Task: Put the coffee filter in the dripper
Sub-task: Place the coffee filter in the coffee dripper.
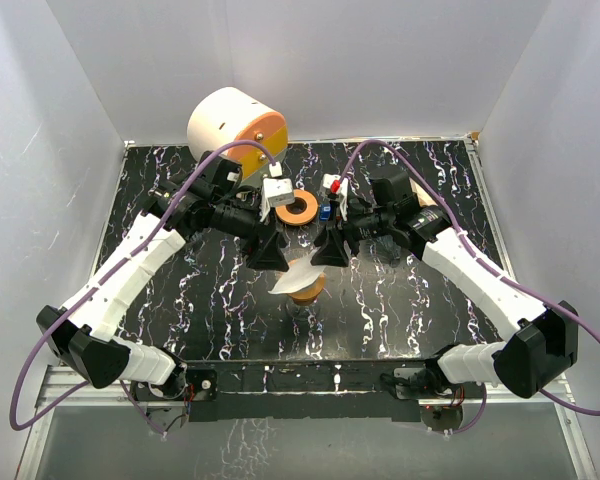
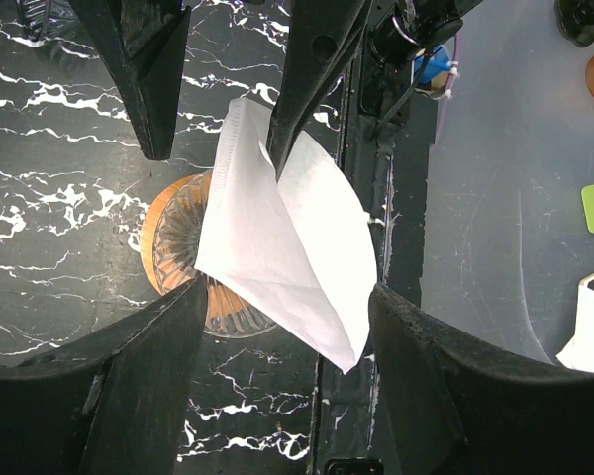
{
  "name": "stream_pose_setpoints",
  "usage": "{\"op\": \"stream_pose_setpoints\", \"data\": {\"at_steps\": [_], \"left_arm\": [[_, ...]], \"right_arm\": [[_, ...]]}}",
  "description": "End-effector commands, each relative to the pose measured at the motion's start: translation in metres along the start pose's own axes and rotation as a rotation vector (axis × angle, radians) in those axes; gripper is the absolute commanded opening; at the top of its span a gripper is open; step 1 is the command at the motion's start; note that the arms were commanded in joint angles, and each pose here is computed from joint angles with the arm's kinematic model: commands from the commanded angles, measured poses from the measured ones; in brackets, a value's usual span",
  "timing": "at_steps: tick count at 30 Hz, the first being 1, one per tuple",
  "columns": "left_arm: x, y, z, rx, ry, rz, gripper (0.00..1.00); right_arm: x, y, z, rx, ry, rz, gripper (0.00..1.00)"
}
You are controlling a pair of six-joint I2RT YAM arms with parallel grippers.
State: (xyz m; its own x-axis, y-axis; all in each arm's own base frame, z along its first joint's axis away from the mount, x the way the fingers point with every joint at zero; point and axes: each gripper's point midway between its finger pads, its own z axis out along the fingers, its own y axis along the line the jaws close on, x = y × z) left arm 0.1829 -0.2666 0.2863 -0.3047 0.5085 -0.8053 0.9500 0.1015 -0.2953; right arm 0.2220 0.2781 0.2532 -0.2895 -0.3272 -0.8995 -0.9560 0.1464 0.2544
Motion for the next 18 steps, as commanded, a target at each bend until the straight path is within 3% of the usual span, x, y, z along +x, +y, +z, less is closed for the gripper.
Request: {"op": "stream_pose_setpoints", "data": {"at_steps": [1,9,18], "left_arm": [[-0.003,-0.010,0.000,0.028,-0.019,0.000,0.64],[0.014,-0.001,0.010,-0.009,0.040,0.012,0.58],[0.016,0.009,0.017,-0.024,0.076,0.051,0.40]], "right_arm": [[-0.020,0.001,-0.003,0.001,-0.047,-0.047,0.54],[-0.019,0.000,-0.002,-0.003,-0.045,-0.044,0.54],[-0.017,0.009,-0.005,-0.035,-0.042,-0.068,0.55]]}}
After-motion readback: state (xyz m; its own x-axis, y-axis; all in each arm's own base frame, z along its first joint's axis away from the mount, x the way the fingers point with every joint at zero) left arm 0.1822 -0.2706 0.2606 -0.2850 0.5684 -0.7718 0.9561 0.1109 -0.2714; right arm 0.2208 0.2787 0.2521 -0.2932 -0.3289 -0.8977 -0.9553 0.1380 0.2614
